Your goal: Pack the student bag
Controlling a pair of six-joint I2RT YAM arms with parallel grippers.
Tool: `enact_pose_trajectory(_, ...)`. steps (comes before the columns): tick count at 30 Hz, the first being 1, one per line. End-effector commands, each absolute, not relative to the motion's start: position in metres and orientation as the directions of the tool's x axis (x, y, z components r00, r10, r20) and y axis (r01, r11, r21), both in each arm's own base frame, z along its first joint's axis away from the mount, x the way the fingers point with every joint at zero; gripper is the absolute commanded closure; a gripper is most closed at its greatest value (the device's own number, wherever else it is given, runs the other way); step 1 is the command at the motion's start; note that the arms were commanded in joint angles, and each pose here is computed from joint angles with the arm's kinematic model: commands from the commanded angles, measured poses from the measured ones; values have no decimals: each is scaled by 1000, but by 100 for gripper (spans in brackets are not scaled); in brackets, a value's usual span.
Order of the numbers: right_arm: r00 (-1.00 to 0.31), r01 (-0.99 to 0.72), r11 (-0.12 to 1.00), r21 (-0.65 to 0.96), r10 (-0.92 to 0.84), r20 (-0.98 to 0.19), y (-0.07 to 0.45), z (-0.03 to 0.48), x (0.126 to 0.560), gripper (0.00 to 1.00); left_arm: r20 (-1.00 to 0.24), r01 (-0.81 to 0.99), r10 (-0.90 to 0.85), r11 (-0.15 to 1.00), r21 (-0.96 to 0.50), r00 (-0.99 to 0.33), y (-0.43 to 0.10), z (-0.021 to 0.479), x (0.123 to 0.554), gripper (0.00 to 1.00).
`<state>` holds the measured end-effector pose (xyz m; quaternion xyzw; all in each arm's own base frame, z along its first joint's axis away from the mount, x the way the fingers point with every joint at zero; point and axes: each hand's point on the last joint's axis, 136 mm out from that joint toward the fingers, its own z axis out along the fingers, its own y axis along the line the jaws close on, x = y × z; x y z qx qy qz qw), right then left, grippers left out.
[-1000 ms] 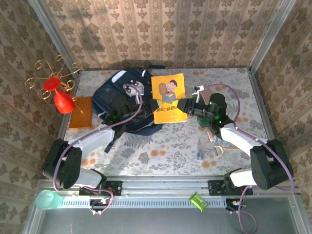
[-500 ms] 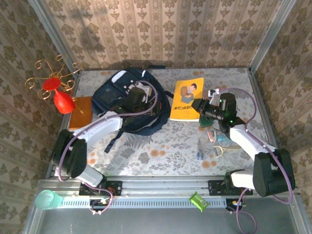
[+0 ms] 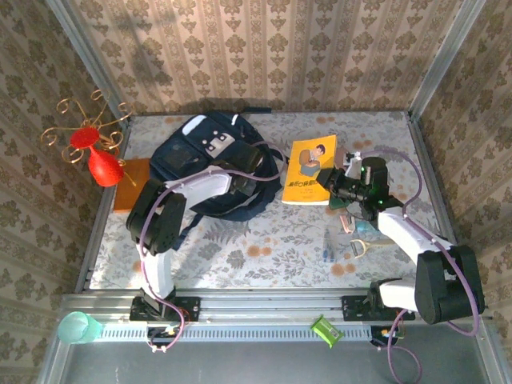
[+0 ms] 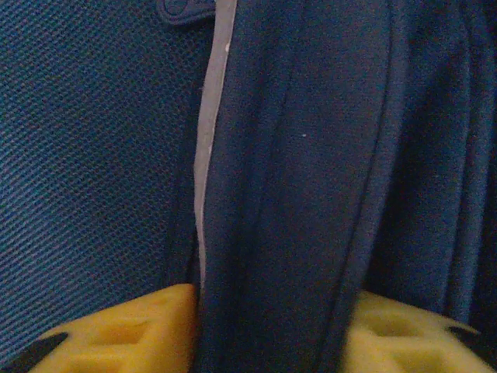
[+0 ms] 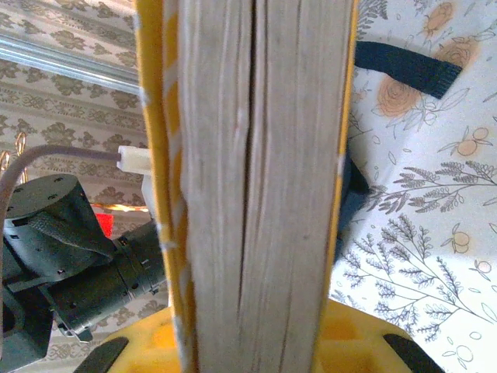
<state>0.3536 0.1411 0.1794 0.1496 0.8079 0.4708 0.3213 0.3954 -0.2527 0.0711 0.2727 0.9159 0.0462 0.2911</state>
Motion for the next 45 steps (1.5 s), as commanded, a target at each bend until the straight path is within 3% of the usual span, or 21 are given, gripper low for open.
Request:
enact_pose_trajectory(1,-724,-146,516,844,525,-447,142,198,355,100,-498,473,568,822,317,-655,-240,84,406,76)
enact_pose_trajectory(5,-715,-141,578,804,502,-486,135,196,349,100,-606,571,566,792,214,-558,-263,132,393,100)
enact_pose_trajectory(12,-721,-214,627,749,415,-554,141,212,332,100,-822,718,366,693,-72,-436,-271,241,360,100)
enact_pose_trajectory(20,-829,-294,508,810,287,-480,202,223,316,100,-899,763,197,616,-197,-391,-243,309,357,100)
enact_pose_trajectory(29,-895,-250,406,879,250,-370,282,210,342,100,-900,741,105,612,-276,-422,-233,344,365,100)
enact_pose_trajectory(45,-765,-96,506,857,514,-389,363,168,440,100,-880,753,55,544,-369,-471,-240,372,370,100)
